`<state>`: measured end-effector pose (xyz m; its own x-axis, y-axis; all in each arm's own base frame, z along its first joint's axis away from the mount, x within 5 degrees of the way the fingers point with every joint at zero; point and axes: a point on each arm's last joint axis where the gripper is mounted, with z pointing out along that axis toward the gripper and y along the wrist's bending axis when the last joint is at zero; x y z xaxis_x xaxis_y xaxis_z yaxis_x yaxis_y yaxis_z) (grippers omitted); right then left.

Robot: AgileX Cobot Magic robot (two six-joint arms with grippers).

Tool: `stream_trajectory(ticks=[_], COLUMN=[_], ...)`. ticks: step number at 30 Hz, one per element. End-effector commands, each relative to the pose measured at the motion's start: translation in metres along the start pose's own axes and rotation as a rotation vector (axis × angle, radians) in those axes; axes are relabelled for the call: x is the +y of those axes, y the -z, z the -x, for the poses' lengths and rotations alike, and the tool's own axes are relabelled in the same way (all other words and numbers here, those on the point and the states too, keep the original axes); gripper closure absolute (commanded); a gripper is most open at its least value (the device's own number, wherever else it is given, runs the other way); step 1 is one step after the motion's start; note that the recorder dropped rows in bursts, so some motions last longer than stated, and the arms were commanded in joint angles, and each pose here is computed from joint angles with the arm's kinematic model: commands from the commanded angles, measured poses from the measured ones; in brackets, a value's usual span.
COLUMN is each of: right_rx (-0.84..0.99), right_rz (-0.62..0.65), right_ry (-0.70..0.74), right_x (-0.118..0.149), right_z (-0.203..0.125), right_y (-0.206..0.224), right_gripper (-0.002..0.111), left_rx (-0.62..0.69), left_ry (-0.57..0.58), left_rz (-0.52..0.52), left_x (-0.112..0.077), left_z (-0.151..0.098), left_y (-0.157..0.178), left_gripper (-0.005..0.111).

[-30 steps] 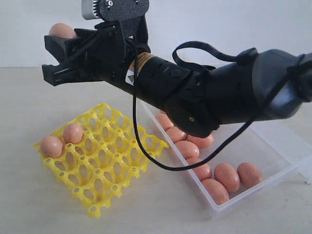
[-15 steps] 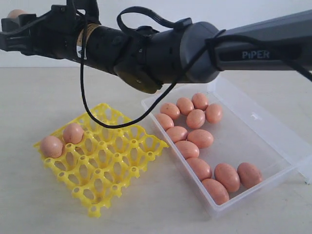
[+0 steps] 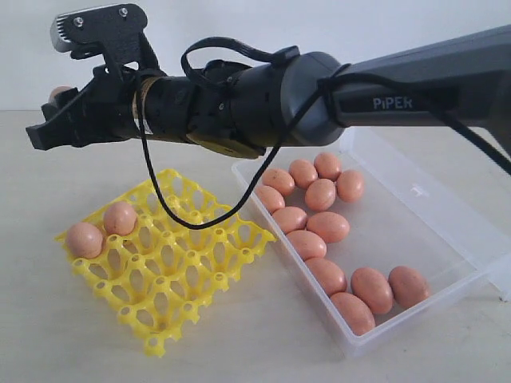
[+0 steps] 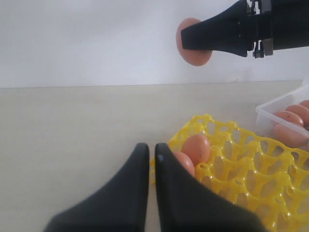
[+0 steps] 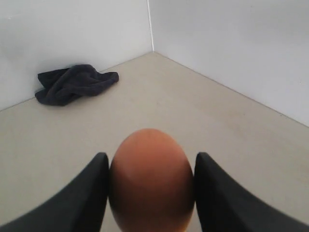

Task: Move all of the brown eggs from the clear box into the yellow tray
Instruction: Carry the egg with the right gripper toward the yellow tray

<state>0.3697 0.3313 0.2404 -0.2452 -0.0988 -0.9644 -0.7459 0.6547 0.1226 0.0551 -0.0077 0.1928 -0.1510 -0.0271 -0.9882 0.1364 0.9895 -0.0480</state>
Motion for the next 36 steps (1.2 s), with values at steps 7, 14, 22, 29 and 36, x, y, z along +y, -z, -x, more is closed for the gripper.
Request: stream_trajectory(ticks=[7,14,22,29,36], right_rx=[0.089,0.035,-0.086,-0.281,-0.309], right_rz=[-0.047,0.0,0.134,0.065,-0.037], right_ry=[-0.062,-0.091,-0.26,-0.537,-0.507], right_x=[-0.014,-0.023,-0.01,-0.02,-0.027], right_z=[-0.03,-0.035,-0.027,-0.051,-0.083], right_y=[-0.013,-0.016,-0.015,0.017,0.039], right_gripper=[0.108,0.108,0.108,0.108,0.108], left_rx=[-0.008,-0.008,-0.008,-0.008,-0.008], left_ry=[0.003,0.003,0.003,0.003,0.003], left_rz=[0.001,0.001,0.001,0.001,0.001], left_x=[0.0,0.0,0.0,0.0,0.0], left_z=[0.0,0.0,0.0,0.0,0.0], left_y=[0.0,0.0,0.0,0.0,0.0], left_gripper=[0.103,0.103,0.103,0.103,0.103])
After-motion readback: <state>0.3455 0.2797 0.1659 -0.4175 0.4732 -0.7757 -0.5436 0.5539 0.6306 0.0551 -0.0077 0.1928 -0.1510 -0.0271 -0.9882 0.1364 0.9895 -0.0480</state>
